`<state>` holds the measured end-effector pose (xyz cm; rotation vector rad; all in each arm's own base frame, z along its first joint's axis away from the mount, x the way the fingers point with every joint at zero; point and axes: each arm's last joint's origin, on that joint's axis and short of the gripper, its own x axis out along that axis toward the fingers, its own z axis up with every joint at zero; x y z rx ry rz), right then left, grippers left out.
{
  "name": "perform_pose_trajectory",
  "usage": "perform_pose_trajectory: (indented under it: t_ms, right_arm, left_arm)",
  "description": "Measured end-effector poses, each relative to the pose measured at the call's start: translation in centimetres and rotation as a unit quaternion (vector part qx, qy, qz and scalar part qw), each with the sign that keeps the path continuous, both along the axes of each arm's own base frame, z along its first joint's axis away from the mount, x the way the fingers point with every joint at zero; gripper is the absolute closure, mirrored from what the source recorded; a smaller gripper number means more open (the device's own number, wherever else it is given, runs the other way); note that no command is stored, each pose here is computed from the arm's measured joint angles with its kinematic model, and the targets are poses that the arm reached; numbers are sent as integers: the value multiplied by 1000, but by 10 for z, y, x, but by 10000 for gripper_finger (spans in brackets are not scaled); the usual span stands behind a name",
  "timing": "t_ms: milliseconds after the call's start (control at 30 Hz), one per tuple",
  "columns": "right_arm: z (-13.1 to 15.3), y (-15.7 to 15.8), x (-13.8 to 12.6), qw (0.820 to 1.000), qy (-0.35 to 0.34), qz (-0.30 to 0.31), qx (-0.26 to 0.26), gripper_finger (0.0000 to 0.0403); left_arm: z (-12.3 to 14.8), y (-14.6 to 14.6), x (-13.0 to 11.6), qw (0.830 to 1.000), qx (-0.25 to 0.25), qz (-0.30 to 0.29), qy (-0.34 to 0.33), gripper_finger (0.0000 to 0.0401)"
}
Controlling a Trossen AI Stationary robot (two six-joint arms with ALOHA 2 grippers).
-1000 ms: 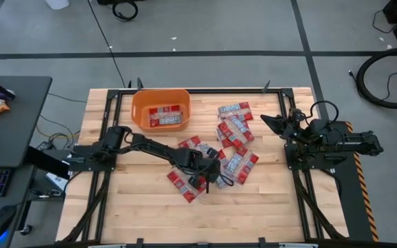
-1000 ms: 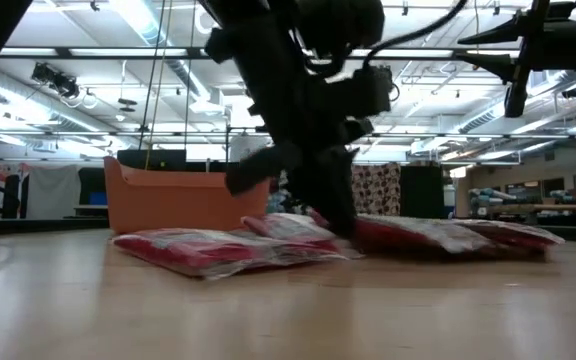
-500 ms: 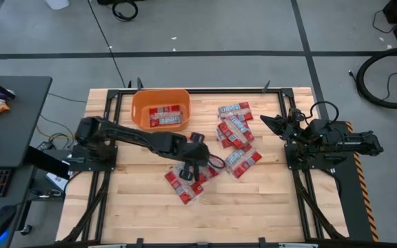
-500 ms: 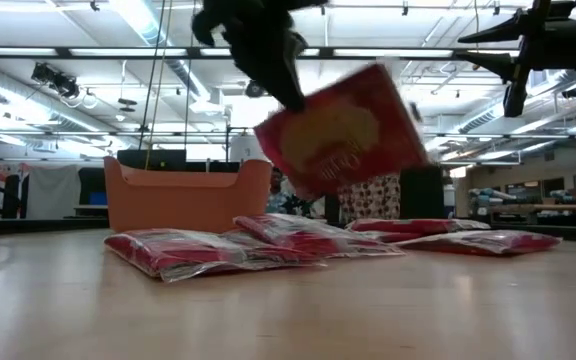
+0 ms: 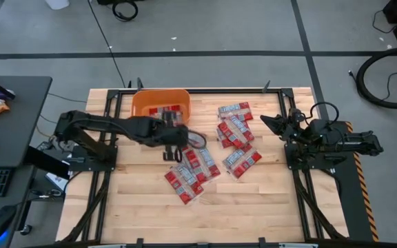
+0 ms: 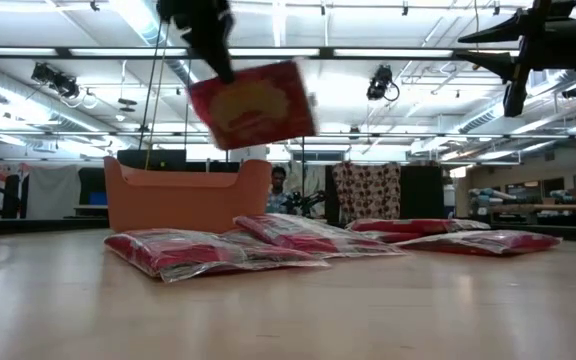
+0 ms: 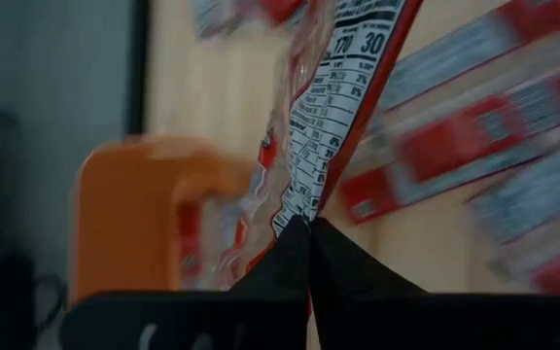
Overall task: Sort popcorn bags into baskets
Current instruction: Put the red popcorn bag into the orange container
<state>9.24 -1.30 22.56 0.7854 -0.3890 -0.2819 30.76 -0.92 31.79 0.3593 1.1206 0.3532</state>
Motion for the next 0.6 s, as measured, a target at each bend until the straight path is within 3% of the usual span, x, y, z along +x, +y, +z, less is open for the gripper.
perform_pose_trajectory:
  t_ms: [333,600]
  right_arm:
    - [0,0,0,1000,-1,-5,5,314]
    - [0,-1,-1,1000,-1,-23,11,314]
  left_arm:
    - [-26,54,-46,995,18,96,15,401]
    - [-80,89,-63,992,8,127,9,401]
